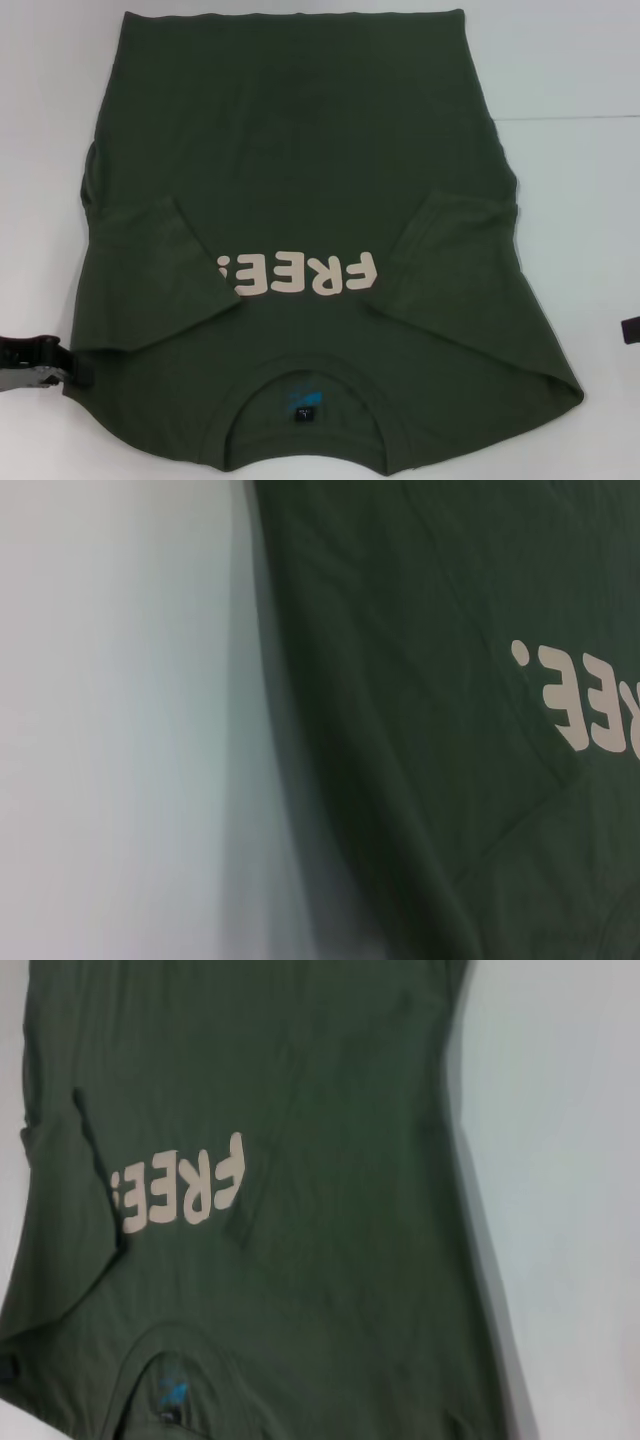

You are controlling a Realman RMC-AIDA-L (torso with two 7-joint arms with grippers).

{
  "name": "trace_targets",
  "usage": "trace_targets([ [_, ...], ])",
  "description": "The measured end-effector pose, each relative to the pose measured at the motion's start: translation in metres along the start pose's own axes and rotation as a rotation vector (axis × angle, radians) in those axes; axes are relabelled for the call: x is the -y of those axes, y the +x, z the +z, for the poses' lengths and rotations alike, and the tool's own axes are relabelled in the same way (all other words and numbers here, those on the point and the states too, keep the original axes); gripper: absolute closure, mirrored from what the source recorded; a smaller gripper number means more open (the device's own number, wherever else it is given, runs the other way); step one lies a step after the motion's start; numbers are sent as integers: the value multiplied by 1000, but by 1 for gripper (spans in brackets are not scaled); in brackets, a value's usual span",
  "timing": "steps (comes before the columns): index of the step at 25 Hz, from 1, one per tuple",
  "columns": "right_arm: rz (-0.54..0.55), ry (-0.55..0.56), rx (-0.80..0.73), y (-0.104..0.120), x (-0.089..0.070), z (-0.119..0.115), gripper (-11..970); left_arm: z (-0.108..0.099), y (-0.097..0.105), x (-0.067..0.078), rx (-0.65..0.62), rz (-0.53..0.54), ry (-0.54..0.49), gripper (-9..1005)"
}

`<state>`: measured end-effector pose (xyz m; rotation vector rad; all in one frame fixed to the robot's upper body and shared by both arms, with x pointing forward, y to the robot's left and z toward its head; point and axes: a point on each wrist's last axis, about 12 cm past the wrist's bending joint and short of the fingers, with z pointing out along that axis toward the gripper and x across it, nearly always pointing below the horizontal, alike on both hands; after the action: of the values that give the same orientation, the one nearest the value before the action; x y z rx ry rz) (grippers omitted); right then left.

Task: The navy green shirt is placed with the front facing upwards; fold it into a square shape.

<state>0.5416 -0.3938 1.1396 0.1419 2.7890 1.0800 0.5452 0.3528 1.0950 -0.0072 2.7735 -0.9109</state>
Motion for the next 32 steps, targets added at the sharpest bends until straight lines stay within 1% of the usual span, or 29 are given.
trace_targets([
  [2, -1, 8, -3, -3, -3, 5, 218, 0, 1, 0, 0, 1, 2, 958],
  [9, -8, 65, -58, -9, -5, 28, 219, -1, 2, -1, 1, 4, 8, 958],
  [19, -37, 65, -75, -6, -10, 50, 219, -1, 3, -1, 0, 3, 12, 958],
  [25, -46, 62, -95, -3, -12, 58, 219, 0, 3, -1, 0, 4, 13, 957],
  [32, -55, 77, -100, -3, -11, 59, 218, 0, 3, -1, -1, 3, 14, 957],
])
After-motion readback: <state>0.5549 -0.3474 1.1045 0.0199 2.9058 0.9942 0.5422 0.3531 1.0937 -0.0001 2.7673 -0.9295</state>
